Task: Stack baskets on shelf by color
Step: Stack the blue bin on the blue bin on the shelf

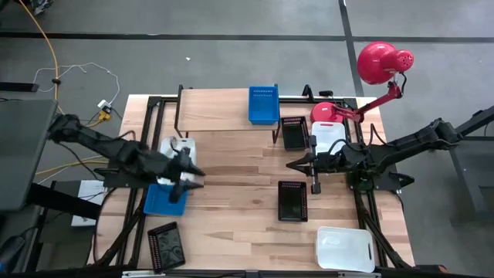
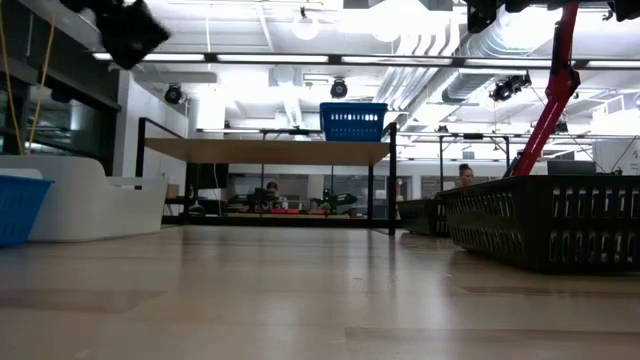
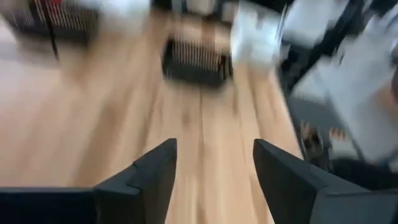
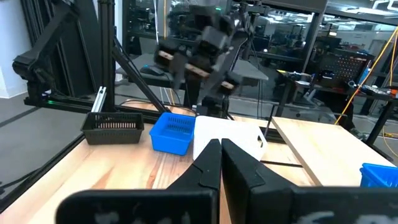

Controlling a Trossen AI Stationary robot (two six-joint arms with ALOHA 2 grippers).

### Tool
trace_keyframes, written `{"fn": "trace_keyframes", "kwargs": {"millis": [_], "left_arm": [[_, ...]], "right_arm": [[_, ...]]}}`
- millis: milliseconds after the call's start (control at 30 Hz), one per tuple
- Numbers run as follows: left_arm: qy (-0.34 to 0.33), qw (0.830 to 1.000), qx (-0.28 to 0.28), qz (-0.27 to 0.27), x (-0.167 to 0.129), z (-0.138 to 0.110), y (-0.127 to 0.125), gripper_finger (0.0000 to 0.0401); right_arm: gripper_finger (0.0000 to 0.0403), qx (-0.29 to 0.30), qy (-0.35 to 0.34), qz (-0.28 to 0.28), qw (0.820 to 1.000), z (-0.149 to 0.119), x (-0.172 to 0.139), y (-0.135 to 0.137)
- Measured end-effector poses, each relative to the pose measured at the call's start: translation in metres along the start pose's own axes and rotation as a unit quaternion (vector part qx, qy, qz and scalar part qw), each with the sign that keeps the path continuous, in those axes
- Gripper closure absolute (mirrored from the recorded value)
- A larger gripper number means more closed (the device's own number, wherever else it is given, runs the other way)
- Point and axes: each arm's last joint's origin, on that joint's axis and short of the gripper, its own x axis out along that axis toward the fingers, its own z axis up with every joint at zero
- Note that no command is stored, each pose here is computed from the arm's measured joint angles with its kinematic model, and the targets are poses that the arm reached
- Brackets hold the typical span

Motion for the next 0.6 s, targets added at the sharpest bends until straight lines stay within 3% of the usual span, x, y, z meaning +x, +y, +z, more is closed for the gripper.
{"fn": "trace_keyframes", "kwargs": {"millis": [100, 200, 367, 600], "left_arm": [[0.099, 0.994, -0.046, 0.029, 0.007, -0.005, -0.015, 0.0195], [0.157, 0.978, -0.112, 0.076, 0.015, -0.02, -0.025, 0.0194], [0.177, 0.95, -0.187, 0.177, 0.028, -0.051, -0.038, 0.0194], [0.206, 0.926, -0.229, 0.22, 0.044, -0.075, -0.051, 0.0194]], "right_arm": [[0.0402, -0.001, 0.004, 0.001, 1.0, -0.001, 0.0, 0.0], [0.0402, -0.006, 0.016, 0.002, 1.0, -0.003, 0.0, 0.0], [0.0402, -0.007, 0.037, 0.006, 0.999, -0.007, 0.0, 0.001], [0.0402, -0.011, 0.058, 0.01, 0.998, -0.011, -0.001, 0.002]]}}
